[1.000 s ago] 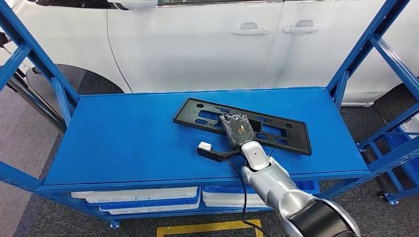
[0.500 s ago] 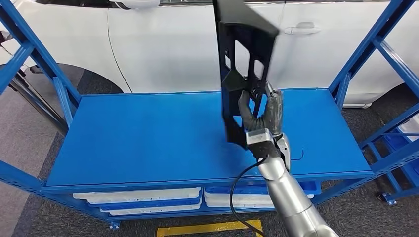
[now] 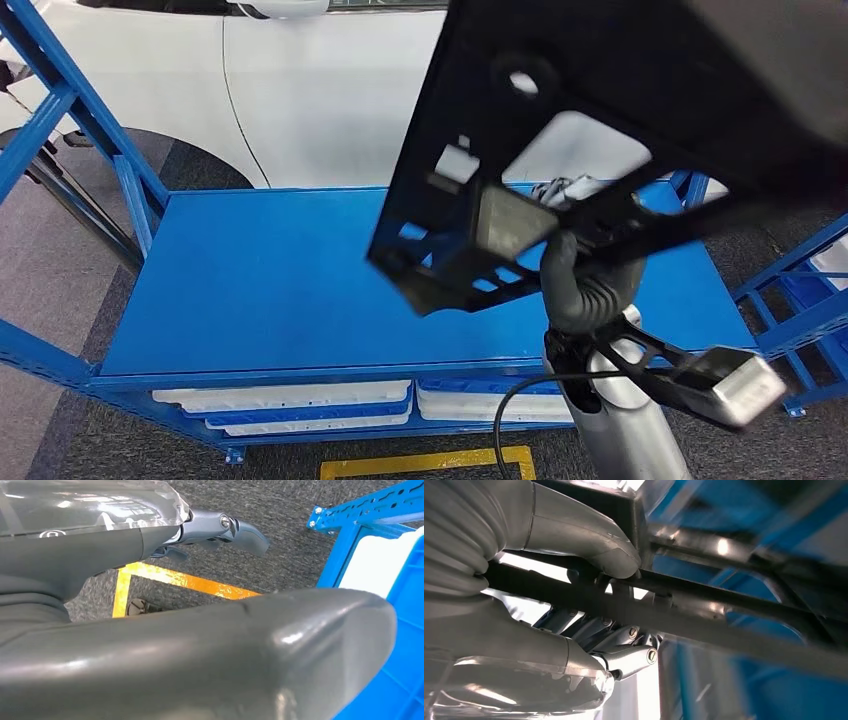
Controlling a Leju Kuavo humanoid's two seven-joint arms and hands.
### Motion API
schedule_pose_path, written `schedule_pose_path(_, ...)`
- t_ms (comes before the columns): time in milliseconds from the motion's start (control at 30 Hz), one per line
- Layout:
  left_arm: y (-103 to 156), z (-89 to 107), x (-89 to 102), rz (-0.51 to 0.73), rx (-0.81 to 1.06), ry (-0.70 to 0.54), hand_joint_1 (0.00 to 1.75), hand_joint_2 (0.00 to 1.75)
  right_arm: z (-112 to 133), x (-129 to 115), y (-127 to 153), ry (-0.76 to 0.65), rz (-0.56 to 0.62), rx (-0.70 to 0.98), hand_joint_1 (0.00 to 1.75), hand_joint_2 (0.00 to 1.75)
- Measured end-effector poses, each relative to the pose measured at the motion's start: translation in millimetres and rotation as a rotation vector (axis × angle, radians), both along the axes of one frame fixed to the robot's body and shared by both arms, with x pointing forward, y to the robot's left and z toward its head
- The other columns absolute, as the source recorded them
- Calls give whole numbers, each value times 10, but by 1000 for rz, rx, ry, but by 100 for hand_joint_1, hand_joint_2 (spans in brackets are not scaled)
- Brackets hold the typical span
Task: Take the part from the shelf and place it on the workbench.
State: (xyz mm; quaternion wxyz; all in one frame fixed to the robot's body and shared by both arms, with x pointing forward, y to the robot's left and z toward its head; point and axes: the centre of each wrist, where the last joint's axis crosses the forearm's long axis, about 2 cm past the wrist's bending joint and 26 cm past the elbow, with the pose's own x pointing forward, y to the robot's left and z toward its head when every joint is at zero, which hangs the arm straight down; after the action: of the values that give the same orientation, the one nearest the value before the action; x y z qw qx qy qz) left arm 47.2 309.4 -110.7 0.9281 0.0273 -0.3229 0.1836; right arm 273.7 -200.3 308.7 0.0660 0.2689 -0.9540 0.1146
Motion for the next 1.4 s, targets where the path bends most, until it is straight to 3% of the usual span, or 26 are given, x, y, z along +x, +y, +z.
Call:
schedule_pose_path(100,0,0,-3,3,-2,7,0,0,0,-30,10,1,38,7,175,175)
schedule_pose_path(200,4,-3,-21,24,-1,63,0,0,-17,-174,122,10,256,23,175,175)
schedule_pose_path(267,4,-5,-39,32,6,98,0,0,-55,-228,191,17,332,18,175,175)
schedule_pose_path(600,-12,-8,-66,33,24,124,0,0,-203,-297,209,22,427,-26,175,175)
schedule_pose_path(1100,-23,-9,-73,35,7,110,0,0,-260,-133,191,72,394,-26,175,175)
schedule_pose_path(1400,-36,-7,-53,-29,-17,106,0,0,-296,-99,75,89,342,-51,175,175)
